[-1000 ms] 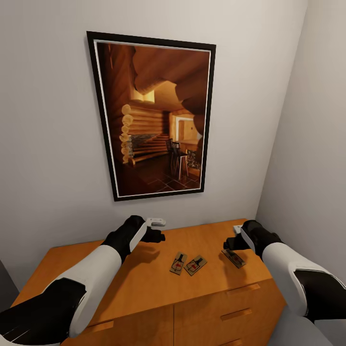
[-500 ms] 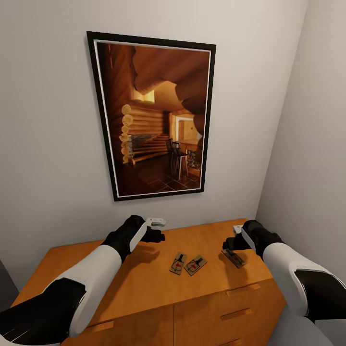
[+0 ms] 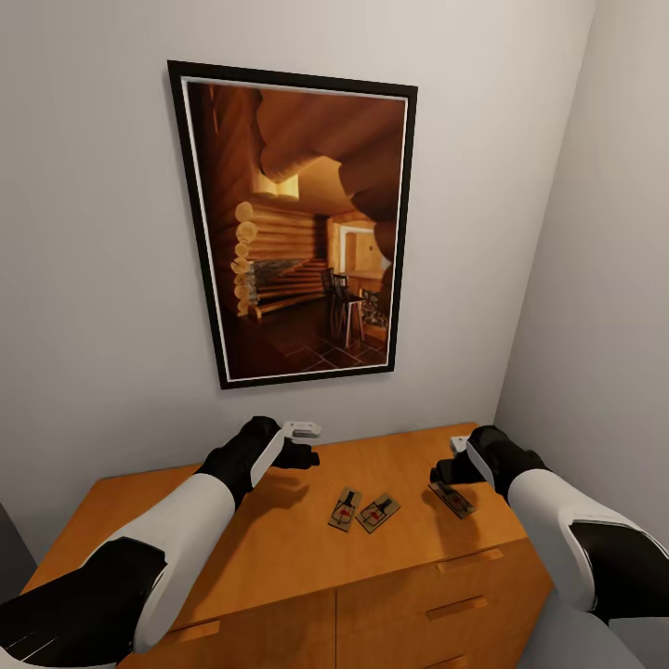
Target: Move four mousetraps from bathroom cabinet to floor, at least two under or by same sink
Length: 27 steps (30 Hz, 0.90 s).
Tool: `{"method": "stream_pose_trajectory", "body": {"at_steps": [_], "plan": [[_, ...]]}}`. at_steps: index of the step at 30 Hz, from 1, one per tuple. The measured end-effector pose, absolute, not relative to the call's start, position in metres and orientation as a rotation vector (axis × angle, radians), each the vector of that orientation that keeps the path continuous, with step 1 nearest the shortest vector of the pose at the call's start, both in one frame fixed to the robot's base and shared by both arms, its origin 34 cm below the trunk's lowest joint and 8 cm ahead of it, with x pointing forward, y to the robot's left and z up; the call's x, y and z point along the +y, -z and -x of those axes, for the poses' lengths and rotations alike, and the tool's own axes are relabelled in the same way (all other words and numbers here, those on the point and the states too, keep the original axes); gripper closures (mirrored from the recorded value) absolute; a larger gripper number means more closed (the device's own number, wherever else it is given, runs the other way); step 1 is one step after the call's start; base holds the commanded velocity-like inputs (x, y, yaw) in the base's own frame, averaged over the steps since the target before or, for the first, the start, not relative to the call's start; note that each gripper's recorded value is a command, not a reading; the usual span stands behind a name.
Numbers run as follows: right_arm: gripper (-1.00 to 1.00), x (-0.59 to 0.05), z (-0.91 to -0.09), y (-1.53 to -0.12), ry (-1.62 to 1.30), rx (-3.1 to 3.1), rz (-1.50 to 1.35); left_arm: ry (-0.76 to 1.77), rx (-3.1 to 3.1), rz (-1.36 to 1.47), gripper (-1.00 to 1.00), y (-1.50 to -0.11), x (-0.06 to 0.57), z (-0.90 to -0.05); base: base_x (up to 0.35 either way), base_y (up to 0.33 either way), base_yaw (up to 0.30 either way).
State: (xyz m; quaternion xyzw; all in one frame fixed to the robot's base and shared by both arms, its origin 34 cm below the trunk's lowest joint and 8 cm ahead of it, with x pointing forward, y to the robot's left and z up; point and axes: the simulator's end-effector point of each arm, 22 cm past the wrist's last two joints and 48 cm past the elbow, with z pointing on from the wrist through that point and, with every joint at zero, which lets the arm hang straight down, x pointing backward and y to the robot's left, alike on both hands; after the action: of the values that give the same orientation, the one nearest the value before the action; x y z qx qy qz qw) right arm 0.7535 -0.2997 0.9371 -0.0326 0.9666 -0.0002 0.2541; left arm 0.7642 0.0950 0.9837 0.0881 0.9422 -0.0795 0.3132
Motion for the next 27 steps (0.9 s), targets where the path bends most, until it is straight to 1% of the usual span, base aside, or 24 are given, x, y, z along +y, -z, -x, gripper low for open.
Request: {"method": "stream_pose_trajectory", "body": {"at_steps": [27], "plan": [[-1.00,-0.300,-0.743,-0.923,-0.003,2.664,0.094,0.211,2.486,-0.232,-1.00,-0.983,0.095,-0.764,0.000,0.000,0.000]]}}
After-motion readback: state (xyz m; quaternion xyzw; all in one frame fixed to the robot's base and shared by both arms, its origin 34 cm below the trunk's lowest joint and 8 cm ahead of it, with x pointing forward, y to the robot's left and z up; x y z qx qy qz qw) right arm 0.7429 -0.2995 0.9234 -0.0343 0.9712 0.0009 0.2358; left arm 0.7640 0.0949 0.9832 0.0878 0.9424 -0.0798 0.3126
